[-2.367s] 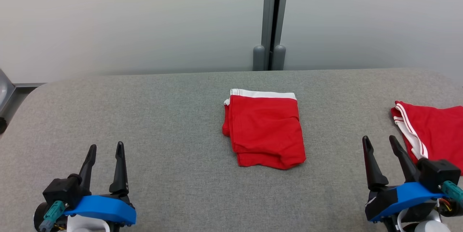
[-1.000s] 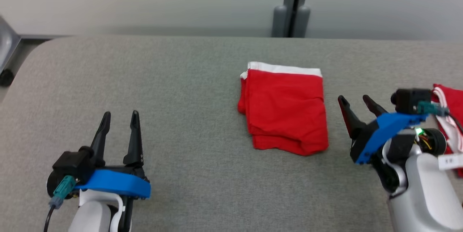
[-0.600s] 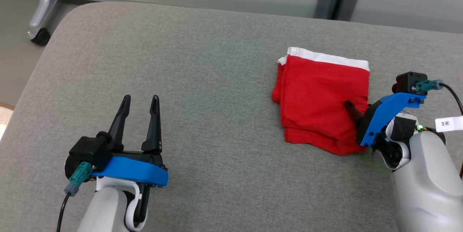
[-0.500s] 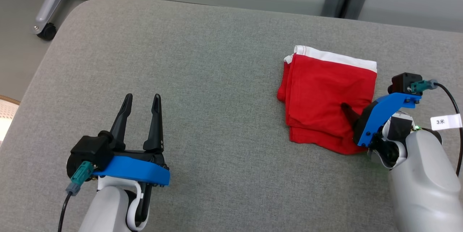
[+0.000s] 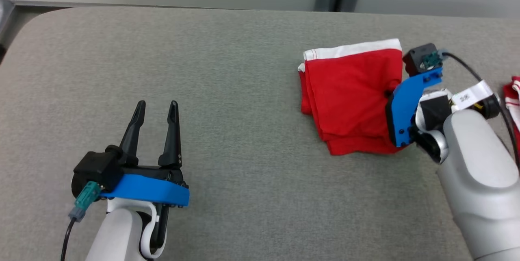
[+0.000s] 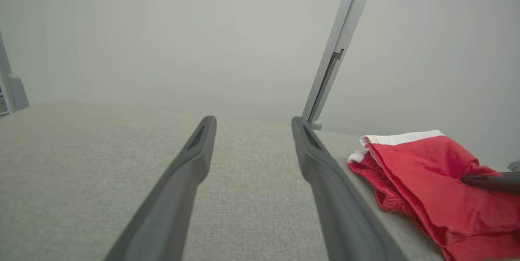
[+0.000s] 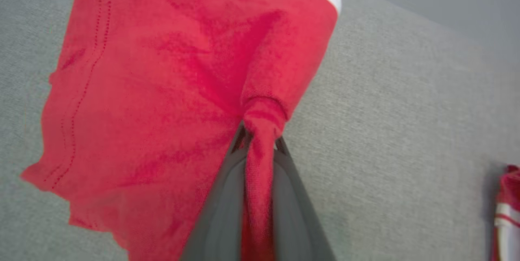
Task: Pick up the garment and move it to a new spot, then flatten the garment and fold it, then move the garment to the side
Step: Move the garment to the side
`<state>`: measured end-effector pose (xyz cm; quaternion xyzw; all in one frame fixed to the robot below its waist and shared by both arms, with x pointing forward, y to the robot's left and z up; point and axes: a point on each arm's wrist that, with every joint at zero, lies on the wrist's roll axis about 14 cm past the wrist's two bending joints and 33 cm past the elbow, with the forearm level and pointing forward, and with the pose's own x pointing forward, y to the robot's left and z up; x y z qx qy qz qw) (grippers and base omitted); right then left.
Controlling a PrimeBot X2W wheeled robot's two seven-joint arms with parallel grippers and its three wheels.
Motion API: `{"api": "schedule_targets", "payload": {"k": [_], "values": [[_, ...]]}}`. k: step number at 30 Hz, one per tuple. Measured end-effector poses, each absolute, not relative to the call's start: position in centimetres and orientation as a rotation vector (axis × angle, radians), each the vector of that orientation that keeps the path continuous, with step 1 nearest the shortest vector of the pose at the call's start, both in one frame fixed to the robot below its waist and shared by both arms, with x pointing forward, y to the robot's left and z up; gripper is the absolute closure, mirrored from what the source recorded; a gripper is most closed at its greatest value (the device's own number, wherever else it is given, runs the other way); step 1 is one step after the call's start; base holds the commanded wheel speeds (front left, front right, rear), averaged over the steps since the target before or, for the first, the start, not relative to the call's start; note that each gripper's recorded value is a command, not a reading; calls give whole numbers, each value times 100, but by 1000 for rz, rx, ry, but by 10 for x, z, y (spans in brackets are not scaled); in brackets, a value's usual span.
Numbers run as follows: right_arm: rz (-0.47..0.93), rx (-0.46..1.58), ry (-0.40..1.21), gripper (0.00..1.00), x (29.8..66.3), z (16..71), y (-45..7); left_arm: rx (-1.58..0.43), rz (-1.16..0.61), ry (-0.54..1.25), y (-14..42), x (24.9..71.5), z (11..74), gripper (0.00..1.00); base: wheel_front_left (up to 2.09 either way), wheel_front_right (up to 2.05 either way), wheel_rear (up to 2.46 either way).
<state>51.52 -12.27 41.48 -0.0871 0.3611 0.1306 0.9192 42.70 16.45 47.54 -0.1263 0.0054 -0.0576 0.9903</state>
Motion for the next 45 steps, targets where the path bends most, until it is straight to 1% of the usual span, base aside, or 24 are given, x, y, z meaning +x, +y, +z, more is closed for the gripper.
{"api": "schedule_targets", "payload": {"k": [5,14,17,24,29,32,34,35,36,37,41,45], "values": [[200,-298,721,100,516,452,-183,-269,-217,12,127,443,474,0,0,0,0],[10,-466,754,100,486,493,-302,-291,-392,31,64,469,462,0,0,0,0],[-47,-496,779,100,476,493,-332,-294,-436,43,49,477,455,0,0,0,0],[-139,-543,773,100,470,489,-383,-280,-507,69,30,492,436,0,0,0,0],[-226,-516,748,100,471,478,-415,-255,-523,80,32,502,426,0,0,0,0],[-259,-497,725,100,473,468,-424,-231,-524,93,38,506,420,0,0,0,0],[-286,-475,741,100,471,456,-430,-221,-517,100,43,508,417,0,0,0,0],[-300,-462,740,97,470,452,-432,-216,-510,101,45,509,416,0,0,0,0],[-314,-446,736,57,469,448,-433,-214,-508,104,46,510,415,0,0,0,0],[-330,-438,740,0,466,445,-436,-212,-510,106,47,509,415,0,0,0,0],[-358,-429,711,0,464,441,-437,-201,-505,108,50,508,416,0,0,0,0],[-357,-360,620,0,471,447,-423,-204,-500,99,51,505,423,0,0,0,0]]}}
